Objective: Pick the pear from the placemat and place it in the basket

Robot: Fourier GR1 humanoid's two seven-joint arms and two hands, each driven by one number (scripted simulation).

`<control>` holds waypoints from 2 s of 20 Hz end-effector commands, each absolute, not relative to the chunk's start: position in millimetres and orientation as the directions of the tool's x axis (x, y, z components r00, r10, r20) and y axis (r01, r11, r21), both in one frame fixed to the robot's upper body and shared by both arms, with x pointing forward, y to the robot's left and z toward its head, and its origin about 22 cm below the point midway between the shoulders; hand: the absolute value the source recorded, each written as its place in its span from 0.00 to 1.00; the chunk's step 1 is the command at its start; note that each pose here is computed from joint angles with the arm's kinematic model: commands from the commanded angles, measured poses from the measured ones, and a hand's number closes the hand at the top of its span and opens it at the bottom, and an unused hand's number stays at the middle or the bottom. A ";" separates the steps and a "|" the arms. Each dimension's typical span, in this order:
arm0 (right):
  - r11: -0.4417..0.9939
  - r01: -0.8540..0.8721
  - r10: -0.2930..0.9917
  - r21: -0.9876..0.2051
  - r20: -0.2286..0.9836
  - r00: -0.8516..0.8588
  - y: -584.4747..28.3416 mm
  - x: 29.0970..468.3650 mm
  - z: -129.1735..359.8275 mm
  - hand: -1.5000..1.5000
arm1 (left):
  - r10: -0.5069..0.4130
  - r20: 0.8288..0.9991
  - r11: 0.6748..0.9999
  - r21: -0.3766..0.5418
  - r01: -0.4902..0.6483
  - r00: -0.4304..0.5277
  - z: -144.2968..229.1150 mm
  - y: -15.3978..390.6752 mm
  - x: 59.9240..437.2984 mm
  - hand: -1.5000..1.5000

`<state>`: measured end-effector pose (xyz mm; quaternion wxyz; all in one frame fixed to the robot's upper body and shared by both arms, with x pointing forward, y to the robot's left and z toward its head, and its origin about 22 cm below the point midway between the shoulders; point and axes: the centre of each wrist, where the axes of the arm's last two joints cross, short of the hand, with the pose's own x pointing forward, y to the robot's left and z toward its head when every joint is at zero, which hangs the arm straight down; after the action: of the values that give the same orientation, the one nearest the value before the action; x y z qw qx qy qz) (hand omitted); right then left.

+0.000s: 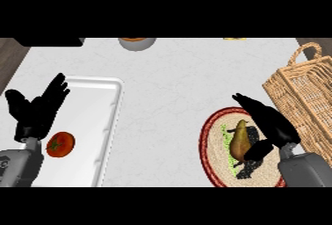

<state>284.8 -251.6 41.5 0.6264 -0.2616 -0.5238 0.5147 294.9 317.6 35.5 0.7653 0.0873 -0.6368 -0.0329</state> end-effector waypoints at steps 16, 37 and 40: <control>0.346 -0.426 0.884 -0.836 0.443 -0.151 -266.1 282.7 35.3 0.00 | -0.166 0.969 0.982 0.179 -0.059 0.184 35.2 325.2 284.7 0.50; 0.122 -0.433 0.953 -0.893 0.227 -0.201 -250.4 278.4 -26.4 1.00 | -0.173 0.964 0.981 0.186 -0.049 0.200 23.6 312.7 285.4 0.50; 0.109 -0.443 0.946 -0.890 0.230 -0.228 -227.1 278.4 -47.1 1.00 | -0.149 0.971 0.986 0.160 -0.047 0.188 39.8 315.1 298.3 0.50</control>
<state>283.1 -240.5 -17.3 0.5632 -0.2745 -0.5001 0.5978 292.6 316.6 39.2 0.7657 0.0842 -0.6366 -0.0362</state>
